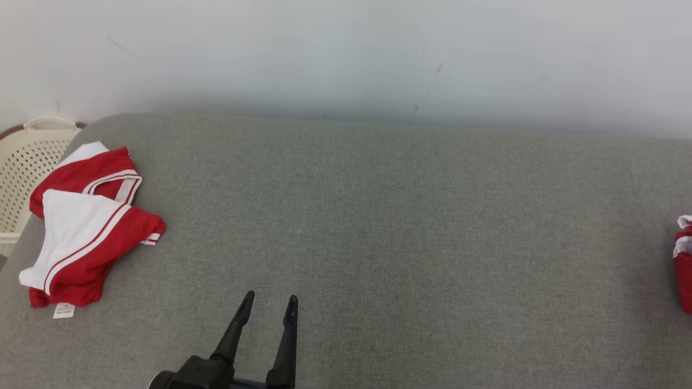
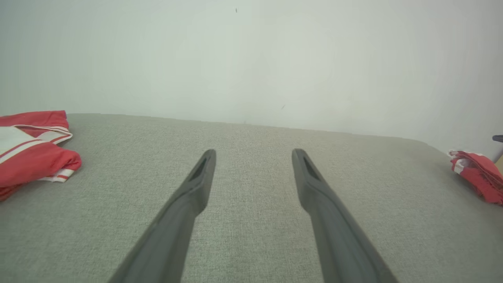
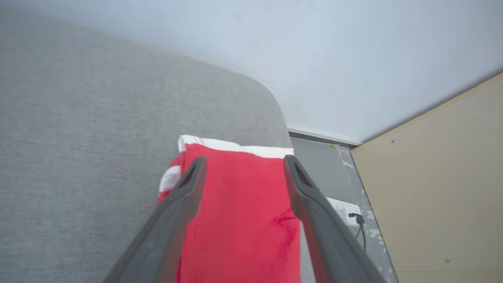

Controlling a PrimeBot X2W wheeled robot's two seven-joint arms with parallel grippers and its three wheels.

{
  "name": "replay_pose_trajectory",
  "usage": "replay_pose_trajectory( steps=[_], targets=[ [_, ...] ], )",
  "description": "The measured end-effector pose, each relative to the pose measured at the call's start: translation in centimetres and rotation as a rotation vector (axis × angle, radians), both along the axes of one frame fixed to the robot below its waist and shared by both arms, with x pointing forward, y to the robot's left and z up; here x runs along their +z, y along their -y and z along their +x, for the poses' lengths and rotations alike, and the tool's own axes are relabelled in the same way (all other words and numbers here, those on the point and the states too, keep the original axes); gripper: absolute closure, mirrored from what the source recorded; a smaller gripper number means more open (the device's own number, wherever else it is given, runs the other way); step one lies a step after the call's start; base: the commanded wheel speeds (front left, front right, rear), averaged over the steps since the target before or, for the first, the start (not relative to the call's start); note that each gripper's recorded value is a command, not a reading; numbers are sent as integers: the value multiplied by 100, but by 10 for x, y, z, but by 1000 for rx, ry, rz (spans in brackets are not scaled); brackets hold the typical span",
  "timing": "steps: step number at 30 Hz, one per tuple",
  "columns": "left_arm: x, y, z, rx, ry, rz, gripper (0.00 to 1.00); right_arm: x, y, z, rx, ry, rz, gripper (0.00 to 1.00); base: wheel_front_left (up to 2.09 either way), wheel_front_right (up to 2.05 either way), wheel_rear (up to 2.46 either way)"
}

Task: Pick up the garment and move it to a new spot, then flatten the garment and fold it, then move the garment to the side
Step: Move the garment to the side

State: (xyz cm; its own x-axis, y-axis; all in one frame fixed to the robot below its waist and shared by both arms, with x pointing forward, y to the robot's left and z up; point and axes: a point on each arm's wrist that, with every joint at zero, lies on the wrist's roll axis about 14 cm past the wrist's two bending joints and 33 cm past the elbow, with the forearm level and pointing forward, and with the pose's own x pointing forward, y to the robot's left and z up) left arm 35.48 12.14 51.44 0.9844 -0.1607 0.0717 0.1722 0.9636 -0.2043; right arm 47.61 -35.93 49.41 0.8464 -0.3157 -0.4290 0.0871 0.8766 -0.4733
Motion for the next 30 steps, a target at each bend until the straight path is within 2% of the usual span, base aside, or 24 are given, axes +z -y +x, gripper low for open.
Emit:
replay_pose_trajectory(
  steps=[3,7,10,13,18,21,26,30],
  targets=[
    [1,-8,-6,30,-5,-35,0,13,-43,8,88,141,115,0,0,0,0],
    [1,-30,-14,115,-8,-47,0,14,-117,-2,198,277,325,0,0,0,0],
    [3,-38,-19,129,0,-44,0,39,-148,-11,274,398,399,0,0,0,0],
    [8,-45,-22,135,19,-24,0,38,-172,-32,323,434,469,0,0,0,0],
    [18,-52,-26,150,65,31,0,38,-193,-63,346,493,558,0,0,0,0],
    [31,-58,-27,162,113,61,0,33,-196,-79,322,520,600,0,0,0,0],
    [37,-62,-32,182,139,55,0,29,-179,-99,253,562,618,0,0,0,0],
    [32,-64,-37,180,135,53,0,17,-172,-117,218,541,628,0,0,0,0]
  ],
)
